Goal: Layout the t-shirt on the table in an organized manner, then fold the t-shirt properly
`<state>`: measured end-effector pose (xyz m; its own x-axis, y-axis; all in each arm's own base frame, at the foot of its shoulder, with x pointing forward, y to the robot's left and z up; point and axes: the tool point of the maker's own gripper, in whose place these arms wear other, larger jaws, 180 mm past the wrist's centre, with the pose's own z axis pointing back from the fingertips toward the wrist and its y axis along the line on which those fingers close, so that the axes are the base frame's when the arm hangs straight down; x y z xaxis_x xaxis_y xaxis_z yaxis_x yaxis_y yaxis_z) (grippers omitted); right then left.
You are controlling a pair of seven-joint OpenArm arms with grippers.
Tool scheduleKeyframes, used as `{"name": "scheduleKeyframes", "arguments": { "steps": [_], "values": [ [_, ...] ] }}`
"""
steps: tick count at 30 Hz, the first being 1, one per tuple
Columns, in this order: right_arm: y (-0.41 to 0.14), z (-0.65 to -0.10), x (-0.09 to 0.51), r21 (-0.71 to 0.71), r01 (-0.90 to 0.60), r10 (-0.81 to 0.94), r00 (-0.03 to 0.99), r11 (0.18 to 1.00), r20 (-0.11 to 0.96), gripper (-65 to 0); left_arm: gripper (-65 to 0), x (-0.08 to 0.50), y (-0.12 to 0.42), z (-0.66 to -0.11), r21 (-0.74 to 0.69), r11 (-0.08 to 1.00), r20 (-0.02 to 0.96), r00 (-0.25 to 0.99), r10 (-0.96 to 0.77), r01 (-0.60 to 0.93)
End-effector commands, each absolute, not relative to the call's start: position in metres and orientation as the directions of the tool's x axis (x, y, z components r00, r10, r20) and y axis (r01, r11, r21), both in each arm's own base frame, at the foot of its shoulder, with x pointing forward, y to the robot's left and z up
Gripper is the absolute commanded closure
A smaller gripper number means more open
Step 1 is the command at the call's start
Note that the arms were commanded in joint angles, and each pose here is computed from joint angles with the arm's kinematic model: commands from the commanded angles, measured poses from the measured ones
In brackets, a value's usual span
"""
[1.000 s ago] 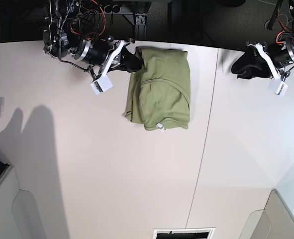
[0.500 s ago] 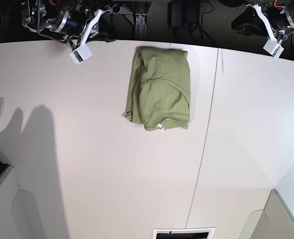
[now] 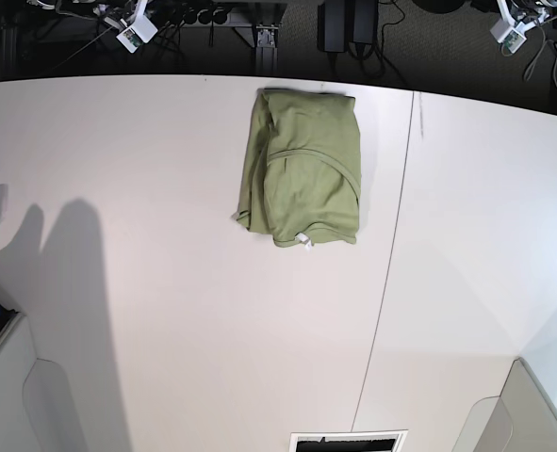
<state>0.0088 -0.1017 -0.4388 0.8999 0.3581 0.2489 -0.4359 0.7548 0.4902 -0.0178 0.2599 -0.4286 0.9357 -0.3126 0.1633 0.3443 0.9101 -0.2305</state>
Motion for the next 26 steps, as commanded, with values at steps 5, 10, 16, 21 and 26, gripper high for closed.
{"name": "scheduleKeyframes", "arguments": {
  "steps": [5, 10, 16, 21, 26],
  "values": [
    [-0.121, -0.468, -0.005, 0.487, -0.39, 0.358, 0.92, 0.781, 0.162, 0.0, -21.9, -0.087, 0.244, -0.476, -0.296, 0.83, -0.028, 0.864, -0.502, 0.473],
    [-0.135, -0.509, -0.043, 0.486, -0.342, 0.401, 0.916, 0.804, -0.018, 0.0, -21.9, -0.127, 0.253, -0.524, -0.299, 0.778, -0.182, 0.767, -0.615, 0.553],
    [-0.149, -0.548, -0.085, 0.487, -0.292, 0.443, 0.867, 0.823, -0.229, 0.0, -21.9, -0.116, 0.266, -0.568, -0.298, 0.767, -0.321, 0.698, -0.641, 0.567],
    [-0.16, -0.565, -0.092, 0.456, -0.28, 0.467, 0.803, 0.844, -0.37, 0.0, -21.9, -0.112, 0.251, -0.591, -0.345, 0.727, -0.374, 0.623, -0.687, 0.594],
    [-0.157, -0.572, -0.065, 0.446, -0.282, 0.456, 0.818, 0.85, -0.351, 0.0, -21.9, -0.1, 0.212, -0.612, -0.321, 0.718, -0.366, 0.618, -0.695, 0.618]
  ]
}}
